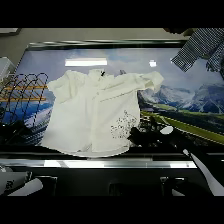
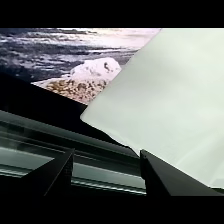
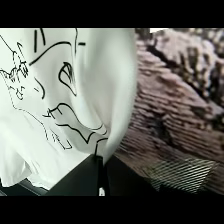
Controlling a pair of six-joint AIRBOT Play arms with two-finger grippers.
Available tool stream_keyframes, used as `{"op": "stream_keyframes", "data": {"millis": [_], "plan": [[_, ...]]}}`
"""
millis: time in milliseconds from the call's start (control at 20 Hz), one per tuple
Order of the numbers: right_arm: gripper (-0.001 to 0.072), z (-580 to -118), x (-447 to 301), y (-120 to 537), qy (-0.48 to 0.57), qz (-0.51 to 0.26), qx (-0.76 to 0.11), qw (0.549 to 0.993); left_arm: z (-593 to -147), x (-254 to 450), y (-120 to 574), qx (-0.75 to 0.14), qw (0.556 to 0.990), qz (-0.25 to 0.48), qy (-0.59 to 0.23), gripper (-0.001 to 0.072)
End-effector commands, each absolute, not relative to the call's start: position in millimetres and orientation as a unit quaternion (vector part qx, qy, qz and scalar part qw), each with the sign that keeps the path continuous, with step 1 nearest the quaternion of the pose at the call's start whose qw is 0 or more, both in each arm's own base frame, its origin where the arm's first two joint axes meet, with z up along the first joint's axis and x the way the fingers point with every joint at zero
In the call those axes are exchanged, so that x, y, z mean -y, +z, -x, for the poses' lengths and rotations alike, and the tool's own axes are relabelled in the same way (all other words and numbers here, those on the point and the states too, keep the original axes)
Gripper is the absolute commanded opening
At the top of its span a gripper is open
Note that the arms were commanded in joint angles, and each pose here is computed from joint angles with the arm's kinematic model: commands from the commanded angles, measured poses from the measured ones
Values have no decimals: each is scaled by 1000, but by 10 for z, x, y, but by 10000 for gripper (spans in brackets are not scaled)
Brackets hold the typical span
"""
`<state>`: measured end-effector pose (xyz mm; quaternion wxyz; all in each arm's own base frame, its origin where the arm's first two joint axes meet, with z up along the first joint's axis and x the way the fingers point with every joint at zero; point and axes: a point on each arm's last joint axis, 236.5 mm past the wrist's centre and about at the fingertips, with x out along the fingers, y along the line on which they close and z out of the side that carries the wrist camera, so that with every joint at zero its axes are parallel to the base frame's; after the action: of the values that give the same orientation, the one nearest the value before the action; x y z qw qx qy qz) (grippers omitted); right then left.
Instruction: Fold the clothes and pants, and hang the long-sleeved shirts on hangers.
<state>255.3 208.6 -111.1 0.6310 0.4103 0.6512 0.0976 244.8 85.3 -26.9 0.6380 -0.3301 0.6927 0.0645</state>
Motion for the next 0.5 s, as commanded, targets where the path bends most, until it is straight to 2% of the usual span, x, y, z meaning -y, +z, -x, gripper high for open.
{"op": "stream_keyframes", "data": {"millis": [0,250,450], "plan": [[25,-2584,-2111,-1003,101,-414,-640,640,-2453,-751,-461,-679,643,350,49,478],[25,-2613,-2018,-716,91,-415,-617,663,-2412,-724,-804,-676,652,341,46,477],[26,-2632,-2003,-566,98,-415,-601,675,-2397,-560,-963,-680,642,354,9,476]]}}
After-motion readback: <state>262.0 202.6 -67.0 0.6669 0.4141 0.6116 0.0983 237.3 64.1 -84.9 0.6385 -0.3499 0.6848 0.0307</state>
